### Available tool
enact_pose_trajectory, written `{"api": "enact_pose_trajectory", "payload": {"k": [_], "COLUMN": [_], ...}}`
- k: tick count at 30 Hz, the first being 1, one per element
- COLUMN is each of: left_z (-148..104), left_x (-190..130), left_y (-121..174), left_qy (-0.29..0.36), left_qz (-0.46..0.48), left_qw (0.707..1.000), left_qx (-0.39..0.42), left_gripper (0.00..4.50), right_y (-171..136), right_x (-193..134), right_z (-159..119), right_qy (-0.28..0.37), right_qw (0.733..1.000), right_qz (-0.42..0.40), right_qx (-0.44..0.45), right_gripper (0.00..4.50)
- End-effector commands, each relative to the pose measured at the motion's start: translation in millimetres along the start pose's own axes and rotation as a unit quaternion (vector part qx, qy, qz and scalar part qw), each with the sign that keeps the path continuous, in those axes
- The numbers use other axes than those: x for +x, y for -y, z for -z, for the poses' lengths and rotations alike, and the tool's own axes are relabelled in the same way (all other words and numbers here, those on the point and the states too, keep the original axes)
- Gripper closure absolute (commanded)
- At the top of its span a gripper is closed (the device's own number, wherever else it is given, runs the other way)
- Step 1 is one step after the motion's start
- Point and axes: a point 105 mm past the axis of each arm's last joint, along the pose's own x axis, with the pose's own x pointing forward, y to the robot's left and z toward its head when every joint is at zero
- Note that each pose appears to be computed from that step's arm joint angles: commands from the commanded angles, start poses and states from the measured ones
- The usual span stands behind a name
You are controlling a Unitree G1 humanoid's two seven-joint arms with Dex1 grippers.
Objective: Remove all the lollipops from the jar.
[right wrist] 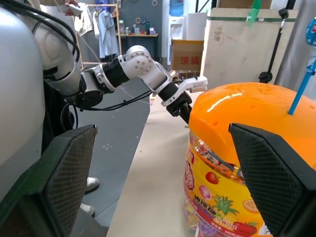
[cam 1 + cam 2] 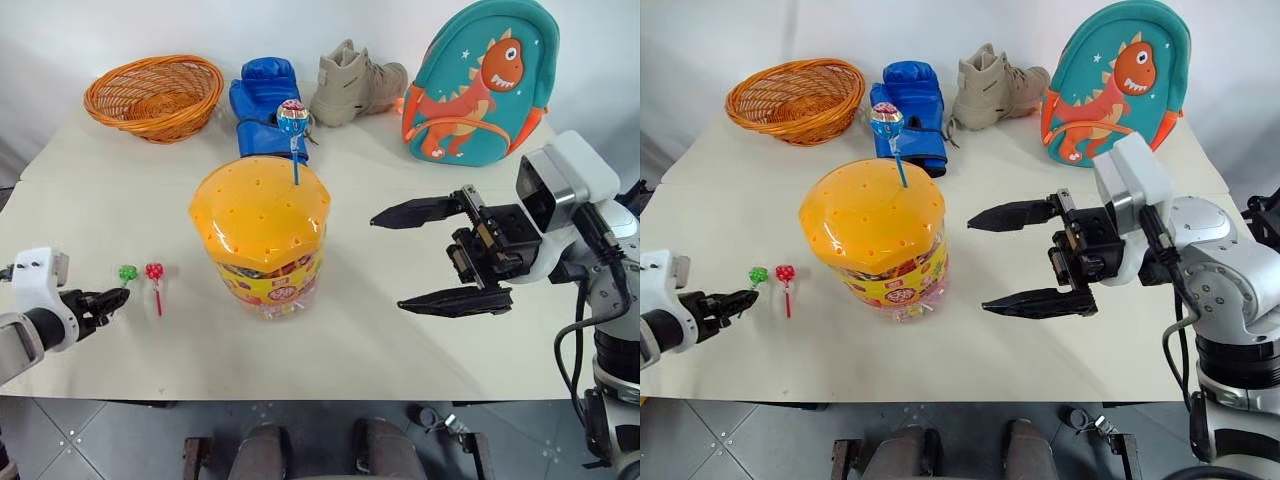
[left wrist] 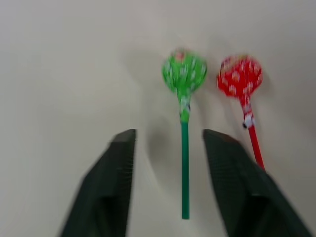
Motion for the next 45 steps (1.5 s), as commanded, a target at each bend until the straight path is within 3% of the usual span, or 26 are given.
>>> {"api": "enact_pose_trajectory", "payload": {"k": [1, 3, 6, 9, 14, 21, 26, 30, 35, 41, 45], "left_z": [-19, -31, -54, -85, -116, -136, -130, -131, -130, -126, -118], "left_x": [-15, -23, -40, -65, -90, -109, -105, -103, -101, -103, -105], "left_y": [5, 14, 35, 66, 106, 139, 139, 129, 121, 99, 82], "left_qy": [0.031, 0.058, 0.119, 0.204, 0.284, 0.326, 0.284, 0.268, 0.268, 0.276, 0.277], "left_qz": [0.011, 0.037, 0.101, 0.198, 0.331, 0.479, 0.576, 0.604, 0.608, 0.586, 0.555], "left_qw": [0.999, 0.996, 0.983, 0.943, 0.862, 0.753, 0.693, 0.674, 0.669, 0.694, 0.723], "left_qx": [0.032, 0.053, 0.101, 0.175, 0.257, 0.310, 0.326, 0.331, 0.331, 0.314, 0.303], "left_gripper": [0.75, 0.16, 0.04, 0.04, 0.04, 0.04, 0.04, 0.04, 0.04, 0.04, 0.04], "right_y": [-2, 0, 7, 16, 28, 44, 59, 63, 64, 81, 86], "right_x": [-1, -1, -2, -6, -13, -20, -13, -10, 10, 54, 69], "right_z": [-7, -7, -9, -10, -10, -23, -26, -30, -30, -35, -25], "right_qy": [0.001, 0.001, 0.000, -0.002, -0.018, -0.017, -0.032, -0.027, -0.028, 0.020, 0.019], "right_qw": [1.000, 1.000, 0.999, 0.998, 0.994, 0.985, 0.978, 0.979, 0.985, 0.991, 0.994], "right_qz": [0.003, 0.008, 0.023, 0.049, 0.090, 0.155, 0.188, 0.191, 0.160, 0.130, 0.109], "right_qx": [-0.019, -0.024, -0.031, -0.043, -0.060, -0.078, -0.084, -0.074, -0.056, -0.030, -0.002], "right_gripper": [0.00, 0.00, 0.00, 0.00, 0.00, 0.00, 0.00, 0.00, 0.00, 0.00, 0.00]}}
